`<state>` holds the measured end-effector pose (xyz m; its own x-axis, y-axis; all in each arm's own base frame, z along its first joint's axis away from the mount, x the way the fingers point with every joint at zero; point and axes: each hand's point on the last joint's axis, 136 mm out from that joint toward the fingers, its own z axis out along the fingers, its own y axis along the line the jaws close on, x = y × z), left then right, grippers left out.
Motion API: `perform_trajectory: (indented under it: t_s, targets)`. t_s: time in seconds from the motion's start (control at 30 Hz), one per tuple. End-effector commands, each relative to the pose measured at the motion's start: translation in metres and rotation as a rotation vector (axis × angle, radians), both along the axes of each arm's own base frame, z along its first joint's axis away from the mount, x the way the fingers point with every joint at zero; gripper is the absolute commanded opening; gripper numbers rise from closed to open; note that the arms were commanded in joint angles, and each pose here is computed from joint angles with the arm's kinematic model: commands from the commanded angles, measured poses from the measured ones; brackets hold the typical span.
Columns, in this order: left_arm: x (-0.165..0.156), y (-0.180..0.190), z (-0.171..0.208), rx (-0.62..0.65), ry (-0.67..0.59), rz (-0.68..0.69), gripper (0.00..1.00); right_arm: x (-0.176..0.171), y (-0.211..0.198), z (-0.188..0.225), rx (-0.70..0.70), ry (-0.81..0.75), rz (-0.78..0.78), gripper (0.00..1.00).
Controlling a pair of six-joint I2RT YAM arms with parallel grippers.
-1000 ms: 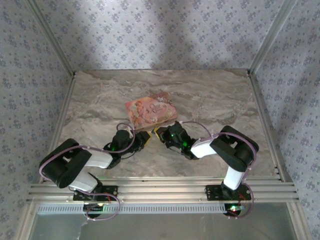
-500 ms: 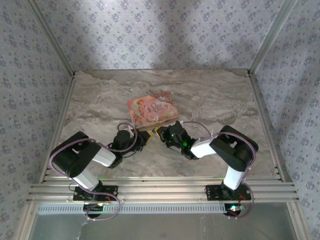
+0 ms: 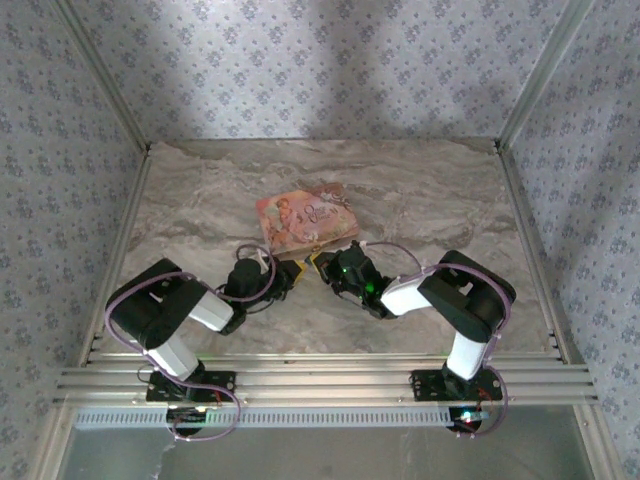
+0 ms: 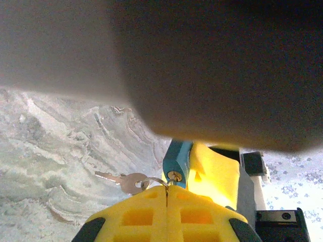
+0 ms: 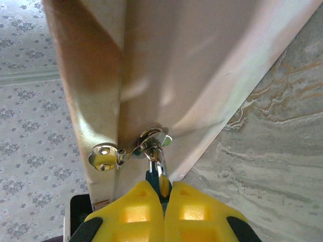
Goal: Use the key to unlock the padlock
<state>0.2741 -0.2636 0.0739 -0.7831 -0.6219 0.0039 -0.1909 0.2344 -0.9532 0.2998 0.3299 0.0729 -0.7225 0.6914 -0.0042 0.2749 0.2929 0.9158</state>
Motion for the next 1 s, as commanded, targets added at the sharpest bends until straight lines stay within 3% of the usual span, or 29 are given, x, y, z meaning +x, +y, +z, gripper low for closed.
perform_trajectory:
  t_s: [0.0,0.17,0.27,0.6,0.93,0.97]
  targets:
    - [0.003,-0.024,0.026,-0.039,-0.092,-0.11,0.0,-0.032,0.025,-0.012,-0.054,0.048,0.18,0.0]
    - [0.0,-0.029,0.026,0.105,-0.226,-0.208,0.0,-0.035,0.029,-0.009,-0.059,0.051,0.218,0.0]
    - [-0.007,-0.029,0.026,0.236,-0.373,-0.284,0.0,-0.035,0.03,-0.005,-0.069,0.049,0.242,0.0]
    - [-0.041,-0.04,-0.003,0.773,-0.793,-0.551,0.0,-0.045,0.027,0.0,-0.057,0.057,0.274,0.0]
    - [-0.038,-0.033,0.006,0.772,-0.786,-0.479,0.0,-0.045,0.018,0.006,-0.086,0.02,0.271,0.0]
    - [-0.038,-0.032,0.007,0.773,-0.778,-0.471,0.06,-0.046,0.017,0.007,-0.095,0.013,0.275,0.0]
